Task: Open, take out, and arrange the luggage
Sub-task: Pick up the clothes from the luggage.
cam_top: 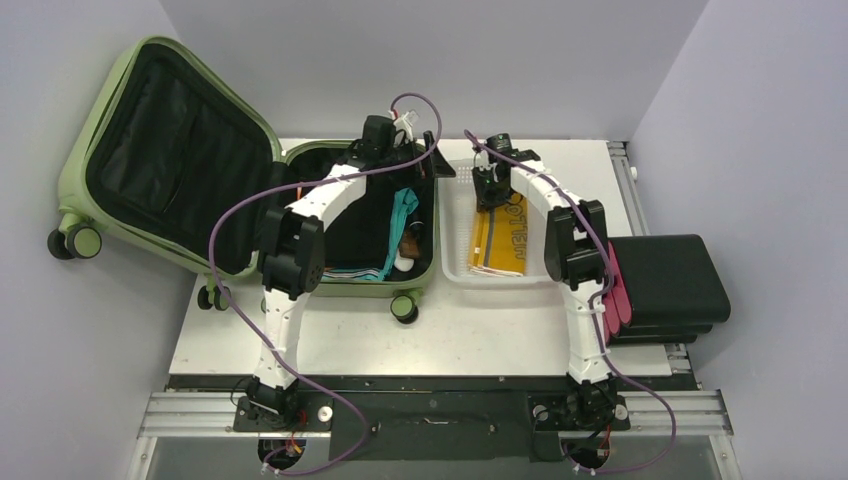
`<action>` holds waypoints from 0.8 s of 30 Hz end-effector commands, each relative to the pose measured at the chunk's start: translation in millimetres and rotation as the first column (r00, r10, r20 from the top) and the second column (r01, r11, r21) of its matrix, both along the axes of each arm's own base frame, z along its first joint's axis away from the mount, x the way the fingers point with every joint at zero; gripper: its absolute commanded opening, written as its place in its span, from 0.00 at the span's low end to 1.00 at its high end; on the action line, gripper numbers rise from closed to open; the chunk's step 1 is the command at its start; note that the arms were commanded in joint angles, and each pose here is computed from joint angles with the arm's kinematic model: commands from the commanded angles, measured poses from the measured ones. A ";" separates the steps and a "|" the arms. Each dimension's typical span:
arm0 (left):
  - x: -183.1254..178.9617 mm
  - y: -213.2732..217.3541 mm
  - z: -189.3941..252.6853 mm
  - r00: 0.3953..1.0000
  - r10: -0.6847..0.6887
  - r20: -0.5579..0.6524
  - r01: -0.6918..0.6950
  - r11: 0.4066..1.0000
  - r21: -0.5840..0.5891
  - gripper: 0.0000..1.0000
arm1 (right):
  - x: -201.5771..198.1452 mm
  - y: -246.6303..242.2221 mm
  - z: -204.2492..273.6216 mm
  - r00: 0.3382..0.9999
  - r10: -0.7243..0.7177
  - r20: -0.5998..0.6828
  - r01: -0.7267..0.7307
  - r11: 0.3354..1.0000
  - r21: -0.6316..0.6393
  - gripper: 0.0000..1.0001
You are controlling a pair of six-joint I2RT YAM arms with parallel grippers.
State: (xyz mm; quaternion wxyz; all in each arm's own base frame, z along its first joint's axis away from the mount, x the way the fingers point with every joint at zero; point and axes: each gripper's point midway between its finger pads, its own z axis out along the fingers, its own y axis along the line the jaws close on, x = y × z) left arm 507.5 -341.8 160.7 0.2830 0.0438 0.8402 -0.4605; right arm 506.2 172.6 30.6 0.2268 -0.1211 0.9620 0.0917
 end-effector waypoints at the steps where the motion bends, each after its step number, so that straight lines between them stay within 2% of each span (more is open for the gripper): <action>1: -2.9 -8.0 38.6 0.996 -0.025 0.086 0.029 0.998 -0.055 0.96 | -13.5 20.8 -19.5 0.994 0.057 -0.090 -0.051 0.997 0.062 0.22; 5: -3.5 -9.3 39.0 0.996 -0.028 0.087 0.033 0.998 -0.057 0.96 | -28.2 43.9 -18.0 0.983 0.123 -0.136 -0.099 0.980 0.171 0.20; 11: -6.1 -14.3 35.3 0.996 -0.038 0.081 0.042 0.997 -0.057 0.96 | -42.0 62.6 -4.9 0.973 0.185 -0.140 -0.146 0.957 0.253 0.19; 17: -8.1 -16.3 34.7 0.996 -0.043 0.080 0.047 0.997 -0.057 0.96 | -25.8 52.8 16.6 0.985 0.165 -0.058 -0.152 0.970 0.192 0.20; 24: 1.5 2.1 55.8 0.992 -0.004 0.124 0.009 0.999 -0.046 0.96 | 12.3 6.9 80.8 0.984 0.055 0.169 -0.059 0.998 0.018 0.30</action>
